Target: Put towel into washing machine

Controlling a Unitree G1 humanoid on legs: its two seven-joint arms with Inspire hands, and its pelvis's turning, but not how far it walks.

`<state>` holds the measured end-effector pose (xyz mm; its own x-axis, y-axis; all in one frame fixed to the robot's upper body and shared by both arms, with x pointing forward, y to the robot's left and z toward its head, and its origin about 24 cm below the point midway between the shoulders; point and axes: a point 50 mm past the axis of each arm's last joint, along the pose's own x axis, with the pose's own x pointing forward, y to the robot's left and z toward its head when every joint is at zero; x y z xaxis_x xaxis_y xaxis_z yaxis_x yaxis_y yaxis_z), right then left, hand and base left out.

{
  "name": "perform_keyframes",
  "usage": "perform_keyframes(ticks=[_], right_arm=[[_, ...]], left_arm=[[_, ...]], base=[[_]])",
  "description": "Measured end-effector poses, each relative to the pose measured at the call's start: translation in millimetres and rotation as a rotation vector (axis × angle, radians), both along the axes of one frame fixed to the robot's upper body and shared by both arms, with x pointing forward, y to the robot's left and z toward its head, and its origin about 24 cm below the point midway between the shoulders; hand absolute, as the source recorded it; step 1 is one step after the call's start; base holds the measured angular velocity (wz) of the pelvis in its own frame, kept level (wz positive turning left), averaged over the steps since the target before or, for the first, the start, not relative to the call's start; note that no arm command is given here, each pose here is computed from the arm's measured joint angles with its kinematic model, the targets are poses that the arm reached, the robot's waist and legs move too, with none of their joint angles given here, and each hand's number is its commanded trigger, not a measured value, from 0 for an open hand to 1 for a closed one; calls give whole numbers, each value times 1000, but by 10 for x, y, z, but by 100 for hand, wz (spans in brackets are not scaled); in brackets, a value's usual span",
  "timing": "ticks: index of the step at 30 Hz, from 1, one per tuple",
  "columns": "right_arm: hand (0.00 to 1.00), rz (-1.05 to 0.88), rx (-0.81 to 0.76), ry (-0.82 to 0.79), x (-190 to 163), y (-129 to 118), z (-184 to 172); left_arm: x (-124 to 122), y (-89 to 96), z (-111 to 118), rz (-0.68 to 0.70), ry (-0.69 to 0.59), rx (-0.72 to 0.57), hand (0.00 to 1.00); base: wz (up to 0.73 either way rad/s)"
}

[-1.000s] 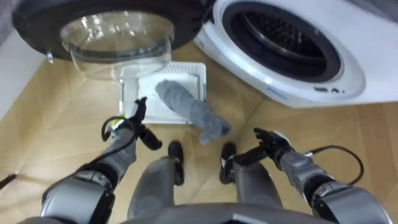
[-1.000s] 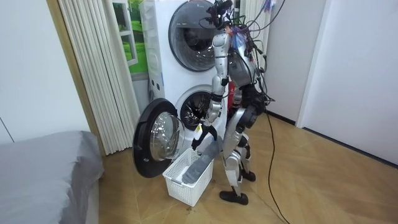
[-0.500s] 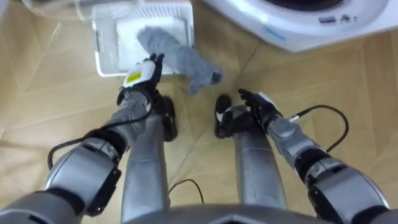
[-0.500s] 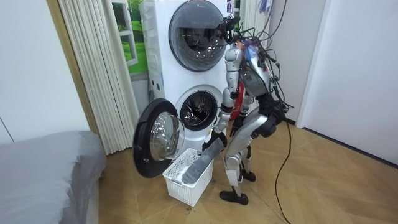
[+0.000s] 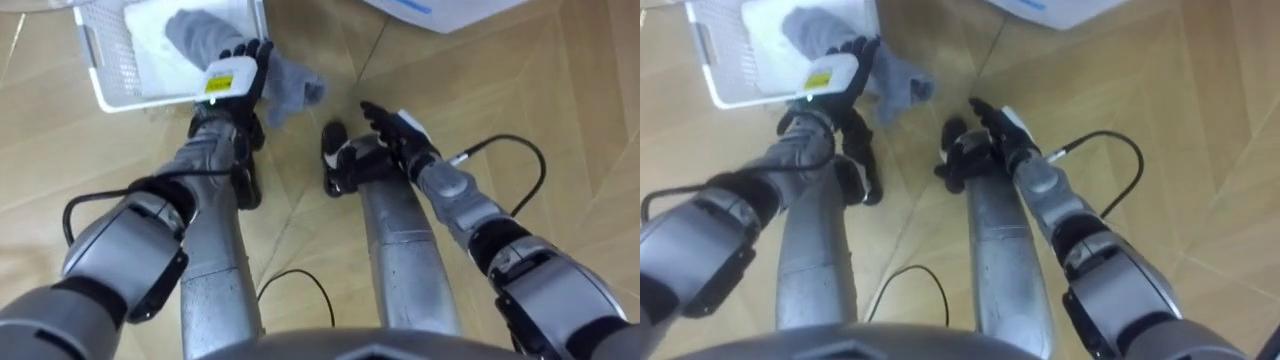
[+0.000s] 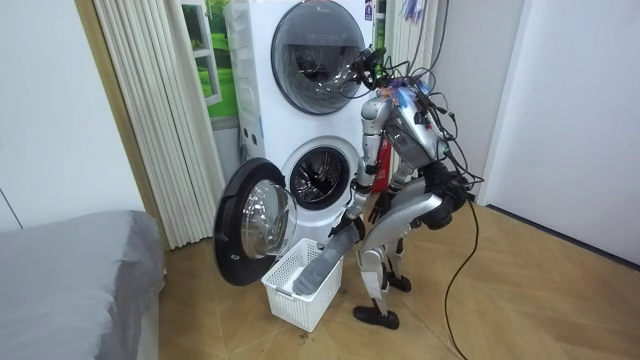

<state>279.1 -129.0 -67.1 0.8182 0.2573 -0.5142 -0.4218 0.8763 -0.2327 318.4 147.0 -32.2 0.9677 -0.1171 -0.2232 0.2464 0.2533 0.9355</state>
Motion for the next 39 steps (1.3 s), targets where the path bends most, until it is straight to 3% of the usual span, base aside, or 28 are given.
perform_keyframes(ticks=[15, 16, 17, 18, 31, 39], right_arm=[[0, 10, 53, -41, 121, 123, 119], [0, 15, 53, -45, 133, 134, 131], [0, 22, 51, -52, 157, 143, 154], [0, 24, 50, -49, 156, 141, 151], [0, 46, 54, -60, 301, 203, 276], [0, 37, 52, -58, 317, 190, 283]], left_arm=[[83, -98, 131, -86, -114, 58, 0], [94, -112, 141, -94, -109, 58, 21], [107, -119, 150, -104, -99, 63, 93], [113, -121, 154, -108, -92, 65, 100], [239, -100, 265, -138, -9, 99, 100], [202, -111, 190, -166, 70, 144, 100]], base=[[-2], [-11], [-14], [-17], [-2], [0]])
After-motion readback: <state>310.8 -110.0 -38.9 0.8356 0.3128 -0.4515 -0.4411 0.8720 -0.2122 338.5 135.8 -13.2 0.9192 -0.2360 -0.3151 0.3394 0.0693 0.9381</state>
